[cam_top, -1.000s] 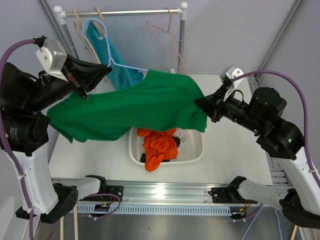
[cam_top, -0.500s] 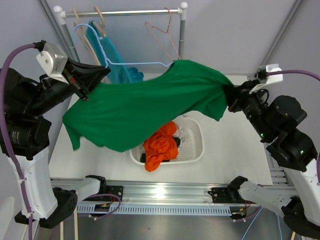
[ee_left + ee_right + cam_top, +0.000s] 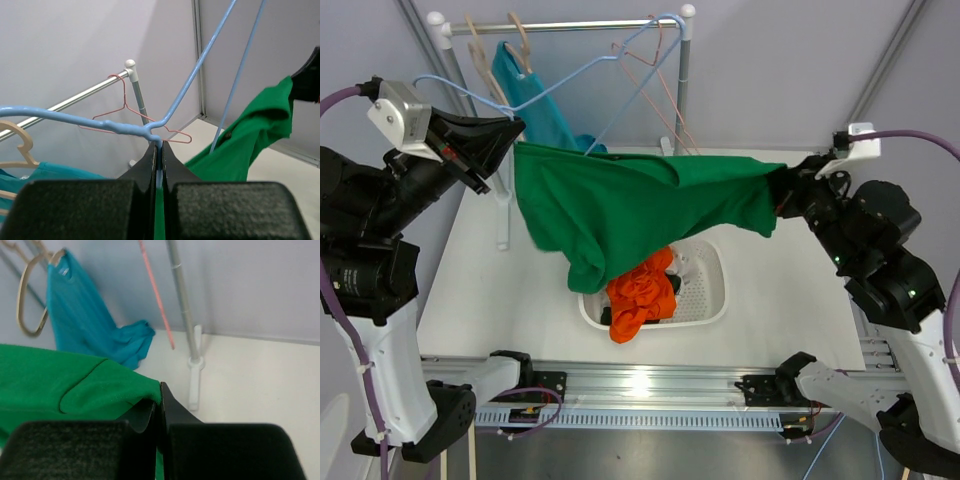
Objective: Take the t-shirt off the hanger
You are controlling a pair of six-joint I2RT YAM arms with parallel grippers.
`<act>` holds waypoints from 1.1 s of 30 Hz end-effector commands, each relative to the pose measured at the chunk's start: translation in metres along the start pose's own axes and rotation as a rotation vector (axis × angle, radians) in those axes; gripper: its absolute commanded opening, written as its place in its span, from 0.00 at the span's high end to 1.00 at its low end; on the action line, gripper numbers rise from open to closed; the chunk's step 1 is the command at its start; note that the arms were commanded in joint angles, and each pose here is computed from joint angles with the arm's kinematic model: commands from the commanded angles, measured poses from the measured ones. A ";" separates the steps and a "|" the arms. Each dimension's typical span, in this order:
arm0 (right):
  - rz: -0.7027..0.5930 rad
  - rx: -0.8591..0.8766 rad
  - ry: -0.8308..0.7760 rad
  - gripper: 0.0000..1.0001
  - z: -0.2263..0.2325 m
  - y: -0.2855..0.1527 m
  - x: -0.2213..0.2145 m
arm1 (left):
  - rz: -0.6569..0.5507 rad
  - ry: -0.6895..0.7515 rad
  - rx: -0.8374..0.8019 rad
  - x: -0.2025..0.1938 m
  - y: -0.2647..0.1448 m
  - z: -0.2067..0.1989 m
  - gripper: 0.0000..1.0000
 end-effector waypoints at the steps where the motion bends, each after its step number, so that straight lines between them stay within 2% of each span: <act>1: 0.107 0.169 0.035 1.00 0.027 0.020 -0.029 | -0.116 0.025 0.060 0.031 0.000 0.008 0.99; 3: 0.147 0.341 0.062 1.00 0.055 0.022 -0.045 | -0.117 0.003 0.050 0.032 0.004 0.009 0.99; 6: 0.175 0.471 0.036 1.00 0.090 0.024 -0.057 | -0.126 -0.015 0.040 0.037 0.008 0.011 0.99; 10: 0.170 0.572 -0.025 1.00 0.128 0.024 -0.062 | -0.148 -0.048 0.006 0.039 0.013 0.008 0.99; 13: 0.145 0.572 -0.034 1.00 0.132 0.027 -0.052 | -0.171 -0.053 0.011 0.051 0.011 0.007 0.99; 20: -0.010 0.560 -0.067 1.00 0.137 0.027 0.019 | -0.163 -0.106 0.143 0.047 0.012 0.025 0.99; 21: -0.063 0.572 -0.057 1.00 0.139 0.021 0.041 | -0.164 -0.121 0.176 0.045 0.012 0.029 0.99; 23: -0.091 0.612 -0.069 1.00 0.149 0.024 0.049 | -0.152 -0.152 0.268 0.031 0.010 0.041 0.99; 28: -0.271 0.679 -0.065 1.00 0.167 0.023 0.091 | -0.144 -0.180 0.411 0.014 0.003 0.058 0.99; 33: -0.434 0.746 -0.074 1.00 0.185 0.025 0.127 | -0.101 -0.188 0.469 -0.010 0.002 0.067 0.99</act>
Point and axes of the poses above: each gripper's point midway between its finger pads, its own y axis out along the fingers, its own z axis along the line the jaws close on, x = y × z, the point moved 4 cm from there along -y, back along the fingers, and after that the axes turned 2 degrees about y, right-handed, at the moved point
